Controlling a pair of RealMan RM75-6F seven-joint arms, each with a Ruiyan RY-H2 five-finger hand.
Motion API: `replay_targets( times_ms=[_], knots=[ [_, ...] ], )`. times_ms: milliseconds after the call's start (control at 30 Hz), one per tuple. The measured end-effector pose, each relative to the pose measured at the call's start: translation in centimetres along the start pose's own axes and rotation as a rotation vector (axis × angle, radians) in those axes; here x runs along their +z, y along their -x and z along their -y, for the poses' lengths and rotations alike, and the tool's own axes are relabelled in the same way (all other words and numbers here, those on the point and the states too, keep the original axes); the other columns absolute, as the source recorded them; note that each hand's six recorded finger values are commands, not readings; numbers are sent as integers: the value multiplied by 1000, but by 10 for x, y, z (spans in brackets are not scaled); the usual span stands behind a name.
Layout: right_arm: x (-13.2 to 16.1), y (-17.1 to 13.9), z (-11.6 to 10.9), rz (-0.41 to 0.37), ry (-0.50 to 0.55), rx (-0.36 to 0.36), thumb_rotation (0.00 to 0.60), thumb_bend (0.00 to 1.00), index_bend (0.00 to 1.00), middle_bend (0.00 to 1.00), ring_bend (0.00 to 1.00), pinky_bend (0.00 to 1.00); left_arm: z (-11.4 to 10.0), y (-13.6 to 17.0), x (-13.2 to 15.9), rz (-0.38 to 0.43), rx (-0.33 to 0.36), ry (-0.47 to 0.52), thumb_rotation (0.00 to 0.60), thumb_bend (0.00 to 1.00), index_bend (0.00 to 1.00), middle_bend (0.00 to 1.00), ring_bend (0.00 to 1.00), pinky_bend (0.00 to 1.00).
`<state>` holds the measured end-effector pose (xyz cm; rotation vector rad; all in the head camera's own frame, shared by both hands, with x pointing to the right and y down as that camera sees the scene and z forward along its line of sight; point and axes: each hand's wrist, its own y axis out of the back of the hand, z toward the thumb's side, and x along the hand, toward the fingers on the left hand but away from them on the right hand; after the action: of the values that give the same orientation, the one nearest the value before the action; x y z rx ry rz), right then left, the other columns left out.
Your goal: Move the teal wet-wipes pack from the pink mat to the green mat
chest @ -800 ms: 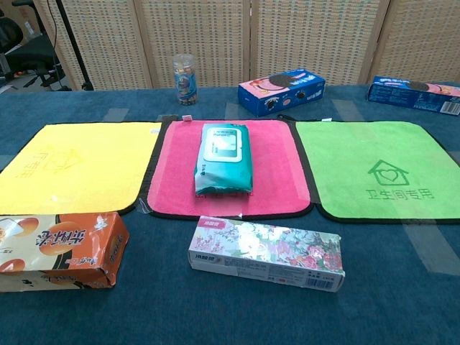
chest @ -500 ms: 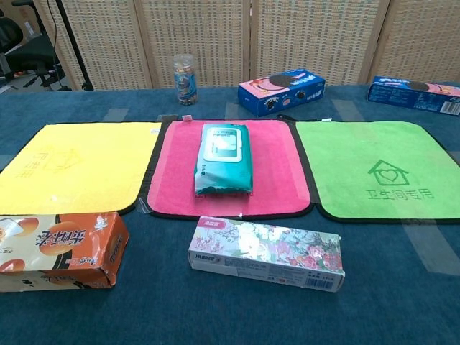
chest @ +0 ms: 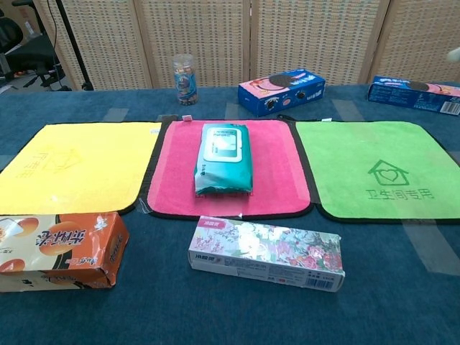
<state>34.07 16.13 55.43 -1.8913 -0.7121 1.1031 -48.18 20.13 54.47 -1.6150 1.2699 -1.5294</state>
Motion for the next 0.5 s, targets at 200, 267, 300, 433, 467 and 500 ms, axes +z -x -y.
replay_targets(
  times_ms=[200, 267, 300, 433, 467, 500],
  knots=[
    [42, 58, 1, -180, -68, 111, 600, 1000, 105, 0, 0, 0, -4, -3, -2, -20, 16, 2, 600, 0, 0, 0, 0, 0],
    [59, 78, 2, -231, -91, 142, 600, 1000, 113, 0, 0, 0, -3, -5, -3, -28, 16, 1, 600, 0, 0, 0, 0, 0],
    [67, 86, 3, -252, -103, 154, 600, 1000, 118, 0, 0, 0, -3, -6, -4, -34, 15, 0, 600, 0, 0, 0, 0, 0],
    [103, 123, 6, -336, -163, 177, 600, 1000, 141, 0, 0, 0, -1, -10, -7, -58, 10, -7, 600, 0, 0, 0, 0, 0],
    [115, 134, 8, -356, -176, 181, 600, 1000, 144, 0, 0, 0, 0, -11, -8, -63, 7, -8, 600, 0, 0, 0, 0, 0],
    [123, 141, 10, -369, -183, 184, 600, 1000, 148, 0, 0, 0, 0, -12, -9, -67, 4, -9, 600, 1, 0, 0, 0, 0]
  ],
)
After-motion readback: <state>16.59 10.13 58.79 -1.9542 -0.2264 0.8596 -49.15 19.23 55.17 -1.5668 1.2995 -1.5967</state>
